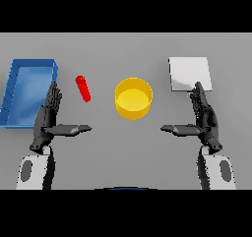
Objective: Pick up the red beaker and tilt it to pour out 1 green nut into yellow bowl. Pick up the yellow bowl and place it on the metallic measuring scale.
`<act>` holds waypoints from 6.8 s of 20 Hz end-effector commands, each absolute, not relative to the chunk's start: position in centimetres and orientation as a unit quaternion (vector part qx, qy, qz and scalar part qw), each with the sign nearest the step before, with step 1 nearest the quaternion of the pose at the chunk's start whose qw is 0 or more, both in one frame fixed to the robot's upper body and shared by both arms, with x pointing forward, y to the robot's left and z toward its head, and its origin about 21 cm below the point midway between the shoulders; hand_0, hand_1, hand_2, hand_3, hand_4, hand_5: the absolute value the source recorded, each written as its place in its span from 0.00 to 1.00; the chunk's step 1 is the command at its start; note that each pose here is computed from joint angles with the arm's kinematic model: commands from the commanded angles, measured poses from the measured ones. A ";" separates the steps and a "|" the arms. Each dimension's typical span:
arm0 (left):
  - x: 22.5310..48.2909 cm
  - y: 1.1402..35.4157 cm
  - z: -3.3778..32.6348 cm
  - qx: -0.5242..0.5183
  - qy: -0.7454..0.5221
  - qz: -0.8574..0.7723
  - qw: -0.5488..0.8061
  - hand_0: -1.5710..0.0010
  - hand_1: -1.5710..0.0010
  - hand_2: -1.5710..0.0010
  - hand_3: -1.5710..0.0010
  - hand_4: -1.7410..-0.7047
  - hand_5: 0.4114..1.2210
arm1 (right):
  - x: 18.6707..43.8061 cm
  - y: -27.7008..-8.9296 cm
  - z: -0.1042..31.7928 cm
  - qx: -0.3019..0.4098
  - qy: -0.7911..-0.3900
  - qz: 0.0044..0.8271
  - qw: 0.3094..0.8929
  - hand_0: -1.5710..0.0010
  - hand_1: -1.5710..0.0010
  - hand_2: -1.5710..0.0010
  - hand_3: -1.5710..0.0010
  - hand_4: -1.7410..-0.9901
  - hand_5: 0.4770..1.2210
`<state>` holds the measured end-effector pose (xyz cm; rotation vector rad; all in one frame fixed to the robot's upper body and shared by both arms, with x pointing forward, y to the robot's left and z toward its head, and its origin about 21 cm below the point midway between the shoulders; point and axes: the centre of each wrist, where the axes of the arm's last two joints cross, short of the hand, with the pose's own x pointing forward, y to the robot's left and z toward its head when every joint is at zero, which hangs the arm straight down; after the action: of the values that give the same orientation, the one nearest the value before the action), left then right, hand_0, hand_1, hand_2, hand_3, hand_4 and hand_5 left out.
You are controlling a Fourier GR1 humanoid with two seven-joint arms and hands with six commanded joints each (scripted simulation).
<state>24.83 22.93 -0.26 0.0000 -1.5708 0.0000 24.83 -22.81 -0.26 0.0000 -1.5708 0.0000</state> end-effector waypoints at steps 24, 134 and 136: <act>28.8 21.4 -1.2 0.065 -0.707 -0.098 0.697 1.00 1.00 1.00 1.00 0.57 0.28 | 22.4 -21.2 0.8 -0.063 -0.753 0.106 0.646 1.00 1.00 1.00 1.00 0.71 0.25; 49.1 17.4 29.9 0.517 -0.473 -0.591 0.400 0.00 0.00 0.00 0.07 0.00 1.00 | 23.3 -19.8 0.5 -0.080 -0.765 0.124 0.626 1.00 1.00 1.00 1.00 0.98 0.26; 49.3 21.6 28.6 0.508 -0.501 -0.524 0.465 0.00 0.00 0.00 0.08 0.00 1.00 | 23.3 -19.7 0.4 -0.073 -0.769 0.121 0.624 1.00 1.00 1.00 1.00 0.99 0.25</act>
<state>49.30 21.75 28.56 1.2479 -1.2267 -1.2856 23.35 -19.70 0.38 -0.1677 -1.7642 0.2766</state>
